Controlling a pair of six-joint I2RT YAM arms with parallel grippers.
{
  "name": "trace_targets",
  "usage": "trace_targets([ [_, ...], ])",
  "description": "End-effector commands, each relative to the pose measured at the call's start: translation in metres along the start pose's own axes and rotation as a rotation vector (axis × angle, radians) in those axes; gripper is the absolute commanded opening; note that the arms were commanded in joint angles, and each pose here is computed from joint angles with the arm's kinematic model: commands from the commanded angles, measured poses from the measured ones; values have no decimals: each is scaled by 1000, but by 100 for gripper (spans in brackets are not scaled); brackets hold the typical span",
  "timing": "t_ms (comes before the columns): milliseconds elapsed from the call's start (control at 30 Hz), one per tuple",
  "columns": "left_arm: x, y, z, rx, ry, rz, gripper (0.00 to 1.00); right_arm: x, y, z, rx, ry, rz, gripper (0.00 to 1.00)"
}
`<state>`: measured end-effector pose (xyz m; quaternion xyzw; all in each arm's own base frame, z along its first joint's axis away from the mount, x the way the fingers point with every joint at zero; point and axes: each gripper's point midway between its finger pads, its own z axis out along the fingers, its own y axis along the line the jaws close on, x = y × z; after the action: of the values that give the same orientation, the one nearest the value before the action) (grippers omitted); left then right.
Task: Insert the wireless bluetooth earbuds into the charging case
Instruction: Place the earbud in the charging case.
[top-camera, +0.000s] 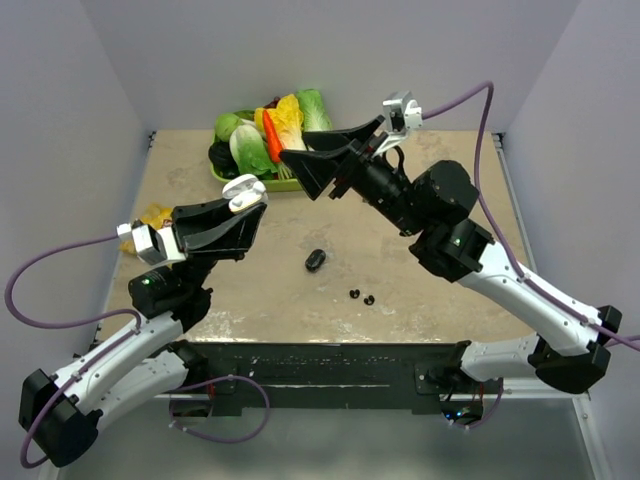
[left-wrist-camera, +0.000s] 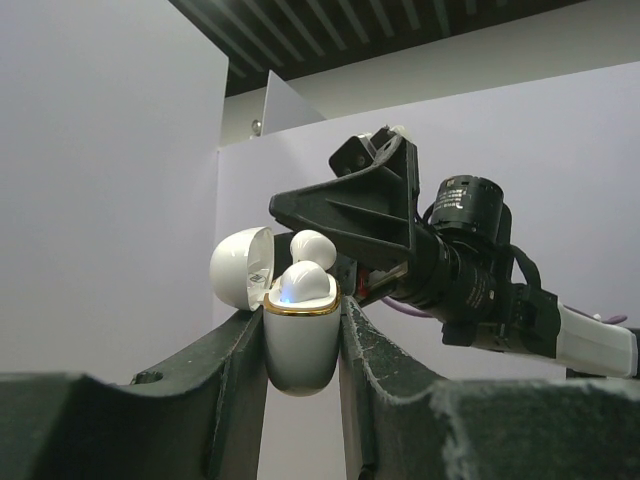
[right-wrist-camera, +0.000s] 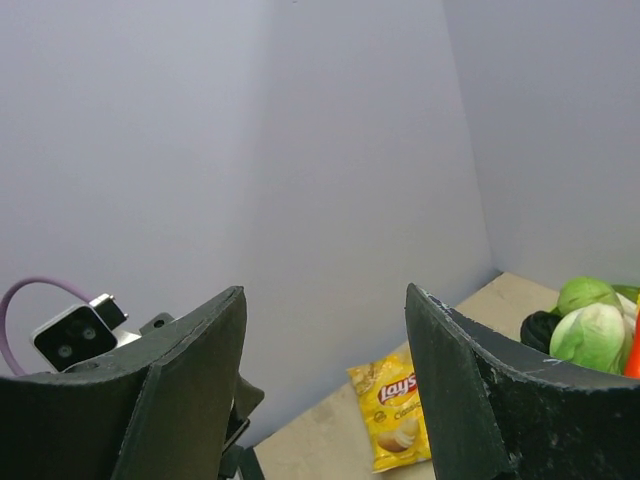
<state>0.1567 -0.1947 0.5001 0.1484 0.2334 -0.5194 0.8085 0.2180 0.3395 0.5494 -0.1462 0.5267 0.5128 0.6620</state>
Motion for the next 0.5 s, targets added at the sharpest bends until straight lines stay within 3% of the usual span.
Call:
trace_targets([
  [0, -128, -59, -19, 215, -538, 180, 0, 5, 18, 6, -62, 34, 4, 68],
  [467, -121, -54, -19, 199, -522, 185, 0, 25, 24, 1, -77, 82, 1, 68],
])
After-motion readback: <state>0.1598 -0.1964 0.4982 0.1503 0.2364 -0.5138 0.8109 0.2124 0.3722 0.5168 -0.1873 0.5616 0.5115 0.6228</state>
